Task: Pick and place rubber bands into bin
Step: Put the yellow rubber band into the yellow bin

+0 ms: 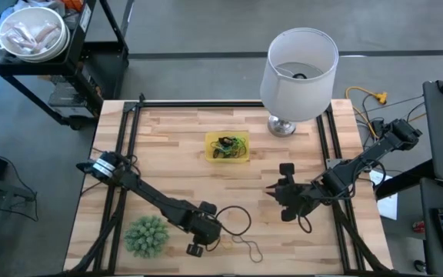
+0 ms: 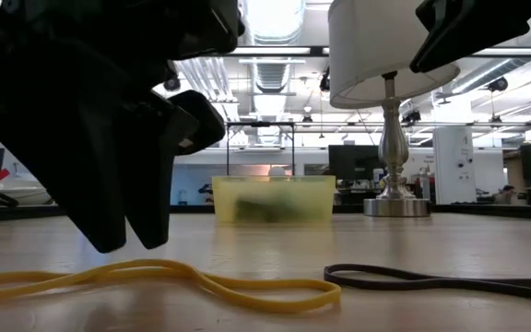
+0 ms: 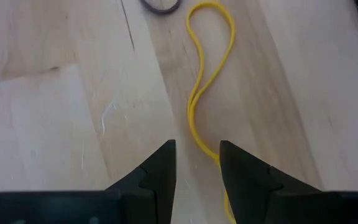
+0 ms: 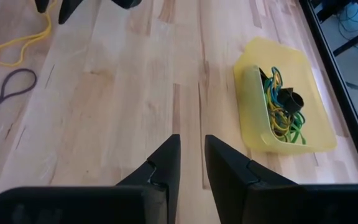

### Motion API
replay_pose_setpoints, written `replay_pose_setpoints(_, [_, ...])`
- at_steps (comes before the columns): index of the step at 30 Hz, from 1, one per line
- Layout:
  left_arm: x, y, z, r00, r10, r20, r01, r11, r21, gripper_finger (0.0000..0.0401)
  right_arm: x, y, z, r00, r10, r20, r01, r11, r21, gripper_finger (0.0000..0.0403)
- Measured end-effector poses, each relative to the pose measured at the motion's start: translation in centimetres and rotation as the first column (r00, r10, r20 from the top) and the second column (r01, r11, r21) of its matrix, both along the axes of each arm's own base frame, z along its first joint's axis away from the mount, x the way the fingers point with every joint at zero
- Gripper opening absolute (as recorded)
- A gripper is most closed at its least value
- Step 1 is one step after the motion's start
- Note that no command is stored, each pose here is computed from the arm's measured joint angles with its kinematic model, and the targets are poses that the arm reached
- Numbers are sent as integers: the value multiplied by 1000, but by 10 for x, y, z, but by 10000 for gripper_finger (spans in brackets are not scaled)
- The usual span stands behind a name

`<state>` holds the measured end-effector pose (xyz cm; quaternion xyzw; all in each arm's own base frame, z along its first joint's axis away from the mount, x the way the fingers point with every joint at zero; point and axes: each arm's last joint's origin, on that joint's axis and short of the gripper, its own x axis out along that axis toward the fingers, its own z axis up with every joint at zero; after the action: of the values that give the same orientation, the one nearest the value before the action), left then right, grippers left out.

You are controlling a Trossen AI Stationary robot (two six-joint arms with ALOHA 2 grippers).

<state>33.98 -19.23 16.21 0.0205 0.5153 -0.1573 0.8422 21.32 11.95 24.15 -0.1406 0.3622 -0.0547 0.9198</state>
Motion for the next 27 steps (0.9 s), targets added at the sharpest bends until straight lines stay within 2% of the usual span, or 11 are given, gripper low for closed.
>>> replay_pose_setpoints(19, [10, -6, -11, 1000, -9, -23, 9, 1000, -1, 106, 0, 0, 0, 1000, 0, 1, 0, 1000, 1, 68])
replay_pose_setpoints(23, [9, -5, -11, 1000, -10, -24, 10, 1000, 1, 89, 0, 0, 0, 1000, 0, 1, 0, 1000, 2, 68])
replay_pose_setpoints(27, [9, -5, -11, 999, -27, -23, 27, 1000, 16, 53, 0, 0, 0, 1000, 0, 2, 0, 1000, 2, 68])
